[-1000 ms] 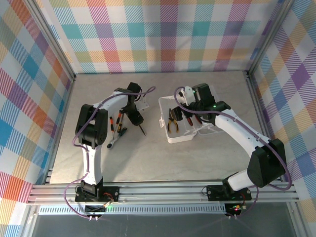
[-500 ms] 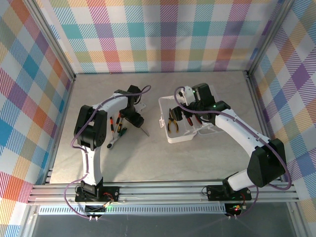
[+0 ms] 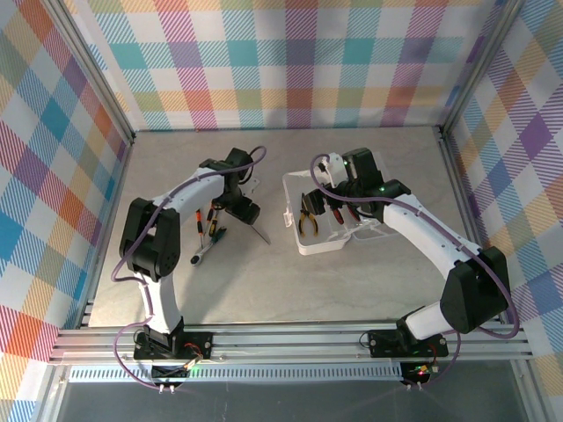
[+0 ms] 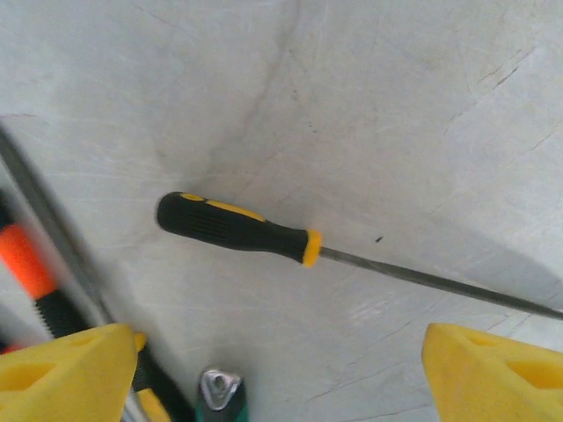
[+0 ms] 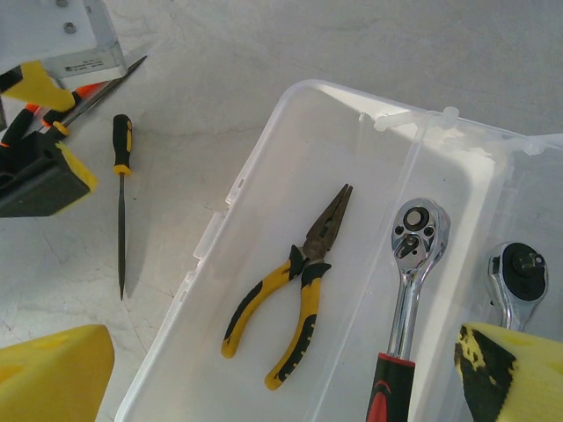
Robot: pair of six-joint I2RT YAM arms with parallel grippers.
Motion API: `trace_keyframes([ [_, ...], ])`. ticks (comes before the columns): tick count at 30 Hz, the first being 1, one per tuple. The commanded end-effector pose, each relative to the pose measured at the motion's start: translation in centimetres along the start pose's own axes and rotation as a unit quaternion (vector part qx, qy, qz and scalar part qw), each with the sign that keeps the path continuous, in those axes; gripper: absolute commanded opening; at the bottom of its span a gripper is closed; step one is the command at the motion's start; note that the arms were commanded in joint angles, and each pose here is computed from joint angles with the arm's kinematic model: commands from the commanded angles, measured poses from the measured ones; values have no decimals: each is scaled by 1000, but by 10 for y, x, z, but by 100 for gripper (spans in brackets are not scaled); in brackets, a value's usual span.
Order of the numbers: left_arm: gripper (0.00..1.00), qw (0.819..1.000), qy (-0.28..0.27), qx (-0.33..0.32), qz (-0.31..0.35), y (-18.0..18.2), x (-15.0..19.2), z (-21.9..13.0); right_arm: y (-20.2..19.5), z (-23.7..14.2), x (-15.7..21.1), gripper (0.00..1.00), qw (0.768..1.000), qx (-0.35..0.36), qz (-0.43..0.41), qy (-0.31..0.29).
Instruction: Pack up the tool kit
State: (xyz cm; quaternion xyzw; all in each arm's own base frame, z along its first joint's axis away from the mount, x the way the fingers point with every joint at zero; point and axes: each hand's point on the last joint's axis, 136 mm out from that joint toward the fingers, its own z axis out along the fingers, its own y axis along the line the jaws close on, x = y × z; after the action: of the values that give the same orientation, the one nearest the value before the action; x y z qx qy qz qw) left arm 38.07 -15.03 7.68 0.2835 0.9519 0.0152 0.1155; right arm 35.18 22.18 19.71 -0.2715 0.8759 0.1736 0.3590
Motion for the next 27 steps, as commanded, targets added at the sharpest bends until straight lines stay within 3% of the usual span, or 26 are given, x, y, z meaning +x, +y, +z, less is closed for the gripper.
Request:
trace_keyframes([
  [1, 87, 995, -13, -28, 93, 5, -3, -11, 5, -5, -2, 99, 1000, -10, -12, -11],
  [11, 90, 963, 23, -41, 266, 4, 3, 11, 6, -6, -3, 99, 1000, -14, -7, -11],
  [18, 90, 940, 31, -18, 339, -5, 3, 31, 5, -6, -2, 99, 1000, -12, -3, -8],
  [27, 89, 924, 48, -30, 378, 3, -12, 65, 4, -6, -2, 99, 1000, -9, -5, -3],
])
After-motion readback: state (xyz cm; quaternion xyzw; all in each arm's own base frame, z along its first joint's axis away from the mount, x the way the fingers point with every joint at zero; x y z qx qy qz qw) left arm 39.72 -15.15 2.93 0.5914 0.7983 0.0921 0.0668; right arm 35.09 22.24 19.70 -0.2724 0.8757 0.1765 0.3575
